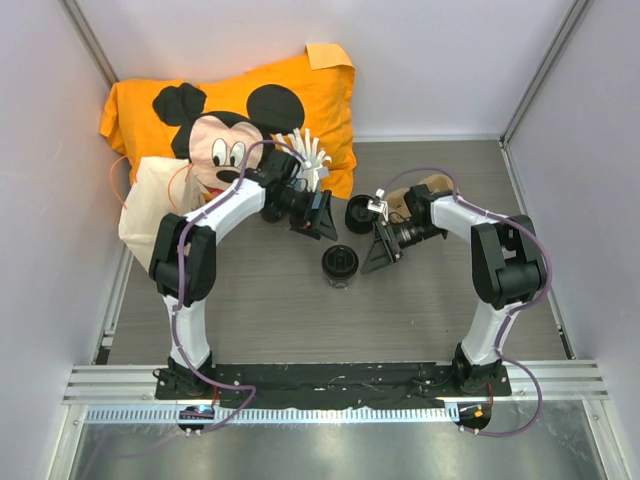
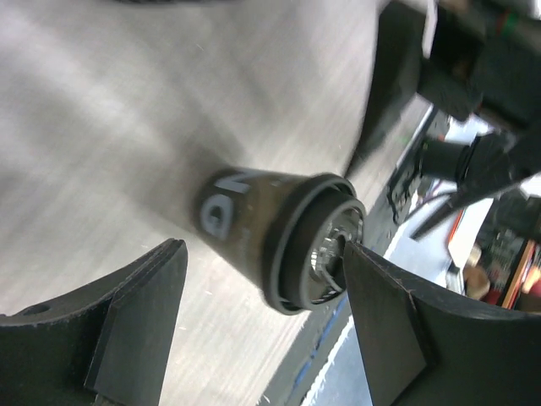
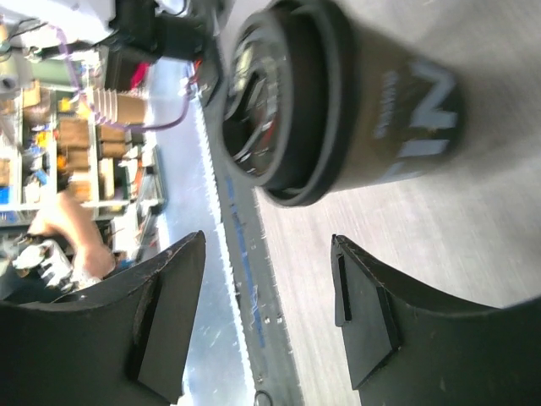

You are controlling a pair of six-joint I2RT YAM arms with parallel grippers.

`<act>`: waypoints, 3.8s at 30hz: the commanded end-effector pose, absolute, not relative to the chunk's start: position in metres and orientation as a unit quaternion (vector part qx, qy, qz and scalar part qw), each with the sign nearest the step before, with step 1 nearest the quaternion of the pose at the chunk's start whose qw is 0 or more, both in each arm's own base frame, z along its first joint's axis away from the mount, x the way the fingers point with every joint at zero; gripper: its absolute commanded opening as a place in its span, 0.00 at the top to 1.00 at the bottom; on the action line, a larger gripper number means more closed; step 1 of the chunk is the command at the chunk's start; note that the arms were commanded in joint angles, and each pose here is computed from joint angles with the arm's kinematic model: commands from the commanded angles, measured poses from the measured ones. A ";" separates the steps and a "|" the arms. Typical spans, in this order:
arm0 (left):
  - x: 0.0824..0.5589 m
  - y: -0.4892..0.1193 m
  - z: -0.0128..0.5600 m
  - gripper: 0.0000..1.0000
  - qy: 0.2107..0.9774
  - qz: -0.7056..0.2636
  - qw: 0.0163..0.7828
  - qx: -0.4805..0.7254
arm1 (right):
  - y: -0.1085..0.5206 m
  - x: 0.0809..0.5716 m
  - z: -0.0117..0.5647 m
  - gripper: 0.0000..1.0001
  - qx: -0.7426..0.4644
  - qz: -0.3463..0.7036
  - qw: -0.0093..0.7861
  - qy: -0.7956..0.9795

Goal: Pack the takeout coffee

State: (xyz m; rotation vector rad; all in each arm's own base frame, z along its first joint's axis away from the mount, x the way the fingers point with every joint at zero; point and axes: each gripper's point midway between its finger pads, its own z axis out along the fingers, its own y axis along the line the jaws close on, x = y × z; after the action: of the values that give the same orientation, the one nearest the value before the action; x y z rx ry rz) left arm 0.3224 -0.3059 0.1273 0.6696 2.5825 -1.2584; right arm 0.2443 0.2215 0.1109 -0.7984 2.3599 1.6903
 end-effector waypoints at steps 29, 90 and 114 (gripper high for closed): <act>0.345 -0.328 0.136 0.21 0.854 -0.454 0.149 0.205 | 0.236 0.265 0.106 0.31 -0.246 0.520 0.140 0.806; 0.327 -0.287 0.116 0.20 0.880 -0.406 0.136 0.206 | 0.255 0.281 0.128 0.30 -0.291 0.488 0.214 0.795; 0.335 -0.288 0.138 0.19 0.871 -0.414 0.166 0.208 | 0.274 0.262 0.134 0.30 -0.316 0.491 0.203 0.786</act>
State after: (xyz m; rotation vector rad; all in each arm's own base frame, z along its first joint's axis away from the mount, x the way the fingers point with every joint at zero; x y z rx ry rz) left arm 0.3222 -0.2857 0.0997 0.5591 2.6178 -1.1738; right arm 0.2555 0.2731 0.1125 -0.8642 2.2660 1.3929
